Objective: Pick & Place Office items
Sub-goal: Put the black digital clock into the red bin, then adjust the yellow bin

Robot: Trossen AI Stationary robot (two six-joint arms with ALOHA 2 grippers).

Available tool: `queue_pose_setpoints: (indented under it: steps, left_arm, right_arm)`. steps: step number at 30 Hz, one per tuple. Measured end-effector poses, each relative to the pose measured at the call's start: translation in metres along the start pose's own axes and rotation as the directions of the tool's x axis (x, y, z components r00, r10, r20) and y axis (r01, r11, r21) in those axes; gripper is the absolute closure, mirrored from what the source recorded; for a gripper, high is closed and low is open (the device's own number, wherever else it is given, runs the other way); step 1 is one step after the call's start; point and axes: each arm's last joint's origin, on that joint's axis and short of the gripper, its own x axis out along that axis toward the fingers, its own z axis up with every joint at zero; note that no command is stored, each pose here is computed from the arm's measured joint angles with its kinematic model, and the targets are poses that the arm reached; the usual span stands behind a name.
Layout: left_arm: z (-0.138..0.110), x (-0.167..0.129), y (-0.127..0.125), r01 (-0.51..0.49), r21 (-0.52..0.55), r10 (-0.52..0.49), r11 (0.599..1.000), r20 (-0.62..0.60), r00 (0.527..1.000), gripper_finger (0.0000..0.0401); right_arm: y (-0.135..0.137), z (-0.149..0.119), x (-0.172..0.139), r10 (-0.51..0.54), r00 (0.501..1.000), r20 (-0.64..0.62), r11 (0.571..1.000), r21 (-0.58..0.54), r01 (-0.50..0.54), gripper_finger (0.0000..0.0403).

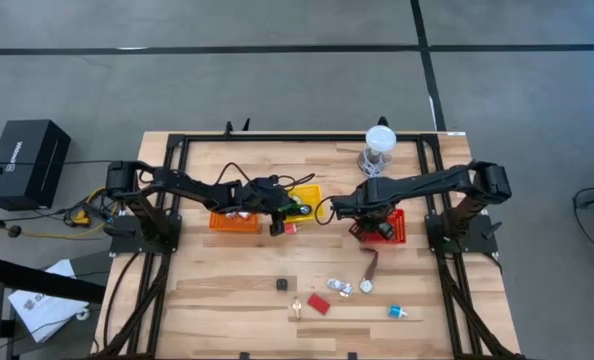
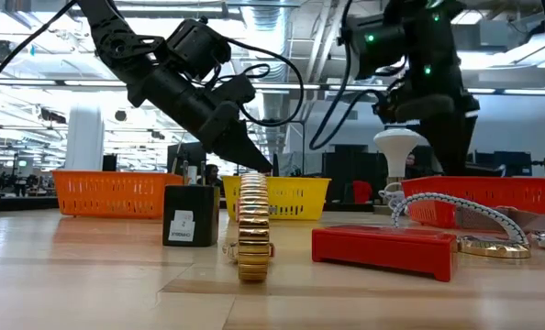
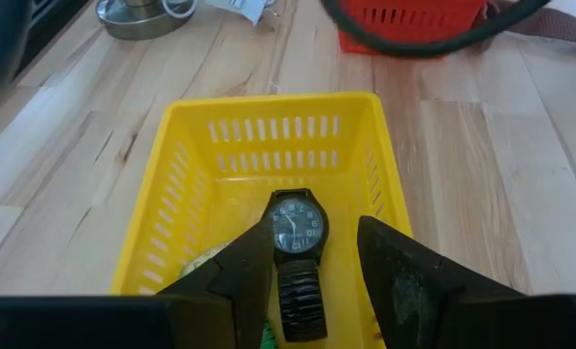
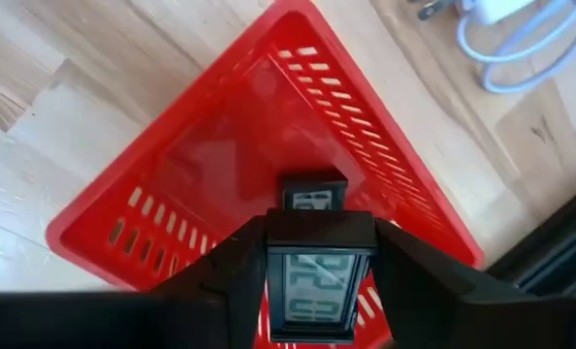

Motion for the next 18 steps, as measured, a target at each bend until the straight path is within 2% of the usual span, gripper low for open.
queue_pose_setpoints:
  steps: [5,9,18]
  left_arm:
    - [0.0000,0.0000,0.0000,0.000,0.000,0.000,1.000,0.000,1.000,0.0256]
    - [0.0000,0.0000,0.0000,0.000,0.000,0.000,1.000,0.000,1.000,0.0256]
    - [-0.0001,0.0000,-0.0001,0.000,-0.001,0.000,1.000,-0.001,1.000,0.0256]
  right_arm:
    - [0.0001,0.0016,0.0046,0.011,1.000,0.013,1.000,0.023,-0.012,0.0245]
    - [-0.0022,0.0035,0.0057,0.008,1.000,0.013,0.996,0.087,-0.009,0.0226]
    - [-0.0040,0.0055,0.0060,0.010,1.000,0.014,0.996,0.085,-0.012,0.0192]
